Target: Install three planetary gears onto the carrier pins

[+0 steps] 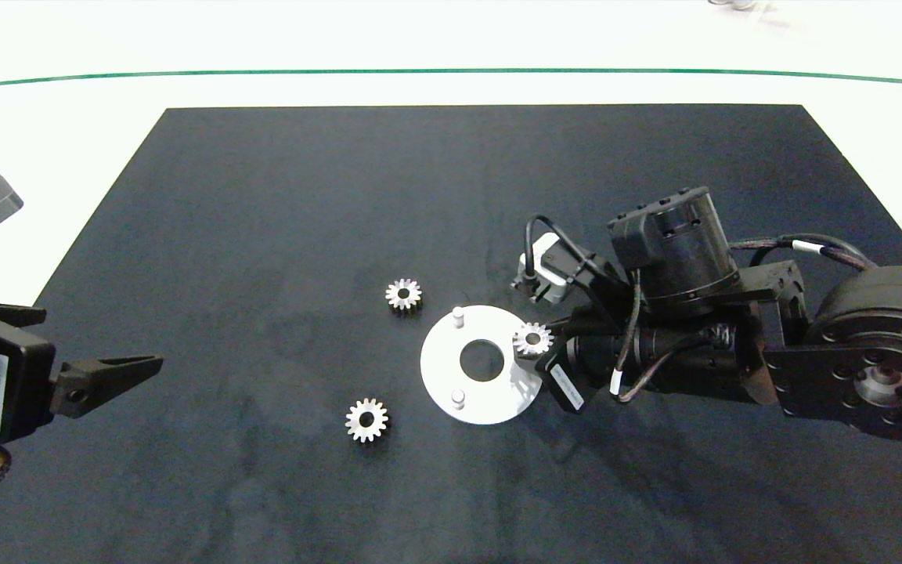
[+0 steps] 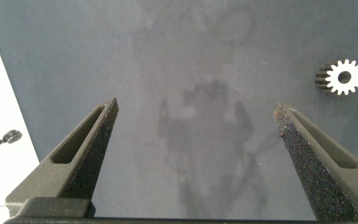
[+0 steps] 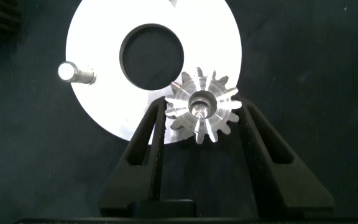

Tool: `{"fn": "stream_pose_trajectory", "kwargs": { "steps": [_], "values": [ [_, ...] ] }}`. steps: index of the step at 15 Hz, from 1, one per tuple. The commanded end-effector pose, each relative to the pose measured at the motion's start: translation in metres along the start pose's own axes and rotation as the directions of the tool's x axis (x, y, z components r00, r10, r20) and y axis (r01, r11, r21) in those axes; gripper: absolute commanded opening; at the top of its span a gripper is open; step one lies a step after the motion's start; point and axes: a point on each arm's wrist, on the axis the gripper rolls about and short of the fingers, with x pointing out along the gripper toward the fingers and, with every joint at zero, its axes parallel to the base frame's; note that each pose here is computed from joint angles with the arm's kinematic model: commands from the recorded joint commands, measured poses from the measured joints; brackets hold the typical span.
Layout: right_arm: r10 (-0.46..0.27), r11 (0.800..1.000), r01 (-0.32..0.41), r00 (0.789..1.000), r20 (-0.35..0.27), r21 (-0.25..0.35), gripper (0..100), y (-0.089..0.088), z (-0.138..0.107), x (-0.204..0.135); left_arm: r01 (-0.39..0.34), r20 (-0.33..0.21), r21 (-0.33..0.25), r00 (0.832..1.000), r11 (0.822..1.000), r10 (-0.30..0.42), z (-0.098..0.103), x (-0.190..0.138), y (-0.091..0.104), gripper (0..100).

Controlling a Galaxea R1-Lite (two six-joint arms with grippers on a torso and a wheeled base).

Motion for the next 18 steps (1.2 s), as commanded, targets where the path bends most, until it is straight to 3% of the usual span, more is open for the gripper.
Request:
{"fn": "stream_pose_trajectory", "kwargs": {
  "steps": [1,8,9,16,18],
  "values": [
    [0.000,1.000,0.000,1.000,-0.007,-0.003,28,0.001,-0.003,-0.001,-0.001,-0.003,0.001,1.000,1.000,0.001,-0.001,0.000,0.000,100],
    [-0.002,1.000,0.002,1.000,0.005,-0.004,28,0.001,-0.003,-0.004,-0.001,-0.005,0.001,1.000,1.000,0.001,-0.001,0.000,0.000,100],
    [-0.007,1.000,0.007,1.000,0.013,-0.002,100,0.000,-0.002,-0.003,-0.002,-0.003,0.003,1.000,1.000,0.002,-0.001,0.000,0.000,100],
    [-0.015,1.000,0.015,1.000,0.023,0.001,100,-0.001,0.000,-0.007,-0.002,-0.003,0.001,1.000,1.000,0.002,-0.001,0.000,0.000,100],
    [-0.051,0.999,0.051,0.997,0.052,0.013,100,-0.006,-0.004,-0.034,-0.003,-0.002,0.001,1.000,1.000,0.003,-0.001,0.000,0.000,100]
  ]
}}
